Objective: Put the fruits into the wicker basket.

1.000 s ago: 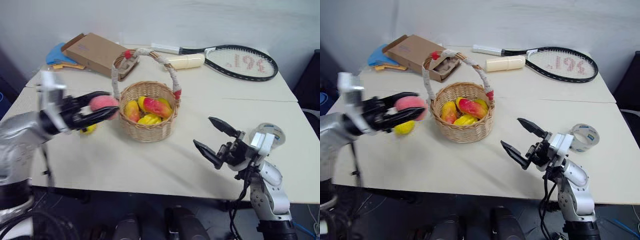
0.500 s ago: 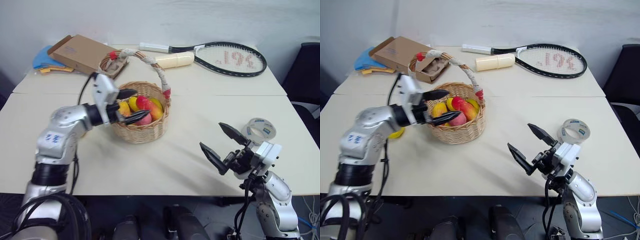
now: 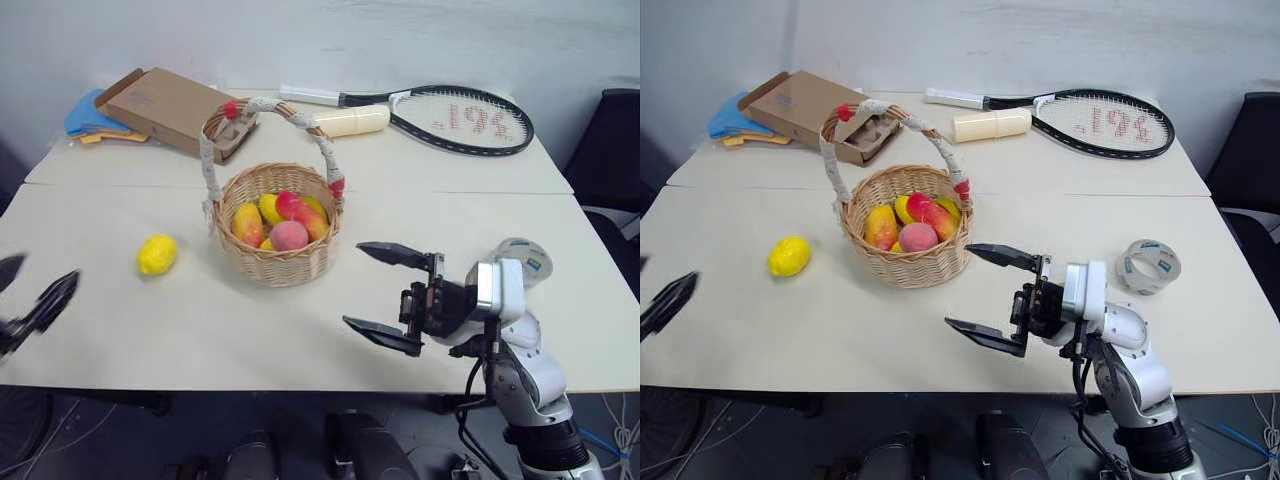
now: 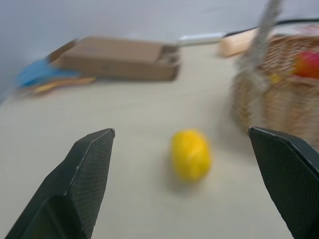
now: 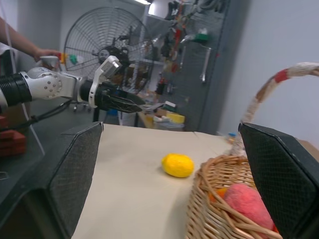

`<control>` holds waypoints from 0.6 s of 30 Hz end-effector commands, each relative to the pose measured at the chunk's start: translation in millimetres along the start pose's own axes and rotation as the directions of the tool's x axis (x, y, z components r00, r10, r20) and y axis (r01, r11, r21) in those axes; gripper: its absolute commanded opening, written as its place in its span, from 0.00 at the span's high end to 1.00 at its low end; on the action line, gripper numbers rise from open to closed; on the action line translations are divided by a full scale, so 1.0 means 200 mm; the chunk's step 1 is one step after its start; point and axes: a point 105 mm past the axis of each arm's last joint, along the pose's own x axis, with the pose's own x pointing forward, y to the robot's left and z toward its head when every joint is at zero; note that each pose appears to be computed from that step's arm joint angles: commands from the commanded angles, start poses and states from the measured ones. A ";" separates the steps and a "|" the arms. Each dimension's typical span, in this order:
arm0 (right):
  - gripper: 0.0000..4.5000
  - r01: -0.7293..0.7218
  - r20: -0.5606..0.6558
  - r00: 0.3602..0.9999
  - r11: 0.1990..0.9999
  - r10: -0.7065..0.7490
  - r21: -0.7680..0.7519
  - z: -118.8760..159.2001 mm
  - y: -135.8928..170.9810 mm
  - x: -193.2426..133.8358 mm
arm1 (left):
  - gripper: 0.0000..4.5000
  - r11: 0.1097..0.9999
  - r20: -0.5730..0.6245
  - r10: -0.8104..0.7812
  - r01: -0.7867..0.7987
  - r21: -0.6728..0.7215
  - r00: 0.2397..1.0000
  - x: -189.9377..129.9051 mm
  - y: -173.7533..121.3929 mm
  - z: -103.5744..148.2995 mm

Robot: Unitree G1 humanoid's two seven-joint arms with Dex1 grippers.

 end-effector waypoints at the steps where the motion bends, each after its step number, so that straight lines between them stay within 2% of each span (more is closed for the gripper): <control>1: 0.00 -0.047 0.027 0.998 0.998 0.048 -0.034 0.05 0.02 0.02 | 0.00 0.990 -0.064 0.143 -0.144 -0.005 0.988 -0.16 0.09 -0.11; 3: 0.00 -0.054 0.021 0.998 0.998 0.055 -0.043 0.05 0.02 0.02 | 0.00 0.983 -0.087 0.176 -0.180 -0.039 0.981 -0.20 0.09 -0.14; 6: 0.00 -0.055 0.017 0.998 0.998 0.056 -0.043 0.05 0.01 0.02 | 0.00 0.984 -0.083 0.176 -0.179 -0.026 0.981 -0.16 0.07 -0.12; 9: 0.00 -0.052 0.005 0.999 0.998 0.052 -0.046 0.04 0.00 0.02 | 0.00 0.998 -0.075 0.003 -0.008 -0.058 0.997 0.06 -0.06 -0.07; 11: 0.00 -0.049 -0.004 0.999 0.998 0.049 -0.050 0.04 0.00 0.02 | 0.00 0.995 -0.071 -0.056 0.050 -0.086 0.996 0.17 -0.10 -0.04; 15: 0.00 -0.029 -0.025 0.999 0.997 0.027 -0.067 0.04 0.00 0.02 | 0.00 0.968 -0.117 -0.237 0.225 -0.108 0.964 0.51 -0.22 0.00; 18: 0.00 -0.042 -0.049 0.998 0.995 0.038 -0.088 0.03 0.01 0.03 | 0.00 0.963 -0.169 -0.268 0.260 -0.070 0.948 0.68 -0.25 -0.01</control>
